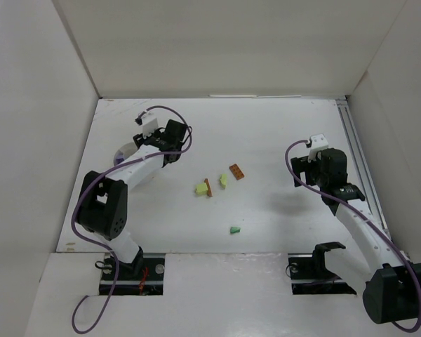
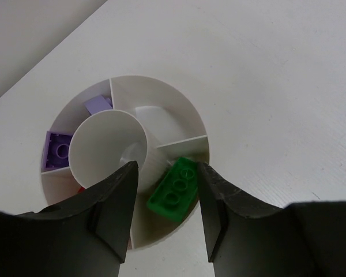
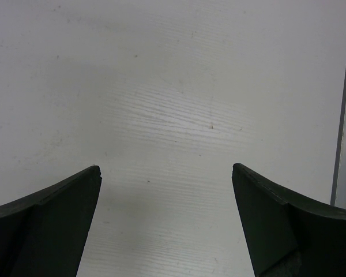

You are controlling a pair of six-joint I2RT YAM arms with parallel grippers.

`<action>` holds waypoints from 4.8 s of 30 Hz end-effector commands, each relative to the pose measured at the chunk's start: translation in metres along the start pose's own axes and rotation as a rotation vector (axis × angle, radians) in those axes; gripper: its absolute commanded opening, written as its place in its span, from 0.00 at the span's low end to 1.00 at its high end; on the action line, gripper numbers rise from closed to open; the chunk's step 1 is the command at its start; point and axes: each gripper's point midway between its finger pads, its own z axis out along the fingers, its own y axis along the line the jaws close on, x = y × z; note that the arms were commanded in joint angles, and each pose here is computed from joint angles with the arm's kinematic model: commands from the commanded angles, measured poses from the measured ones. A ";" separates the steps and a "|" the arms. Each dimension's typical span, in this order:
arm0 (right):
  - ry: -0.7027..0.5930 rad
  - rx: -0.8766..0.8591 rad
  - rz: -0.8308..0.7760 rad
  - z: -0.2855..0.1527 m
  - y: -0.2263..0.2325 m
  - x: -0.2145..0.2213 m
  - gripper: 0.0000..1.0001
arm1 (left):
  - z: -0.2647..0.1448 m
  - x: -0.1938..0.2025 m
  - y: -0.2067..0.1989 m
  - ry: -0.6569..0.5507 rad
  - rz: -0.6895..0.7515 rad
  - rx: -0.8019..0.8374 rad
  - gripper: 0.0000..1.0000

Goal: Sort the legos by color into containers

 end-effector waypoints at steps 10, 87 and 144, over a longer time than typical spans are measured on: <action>-0.092 0.027 0.006 -0.004 -0.009 -0.029 1.00 | -0.078 -0.020 -0.064 0.082 0.005 0.556 0.82; -0.164 -0.158 0.005 0.009 0.019 -0.068 0.98 | -0.127 -0.023 -0.058 -0.006 -0.063 0.680 0.00; -0.015 -0.542 -0.134 0.060 0.265 -0.075 0.91 | -0.109 -0.032 0.033 0.163 -0.424 0.625 1.00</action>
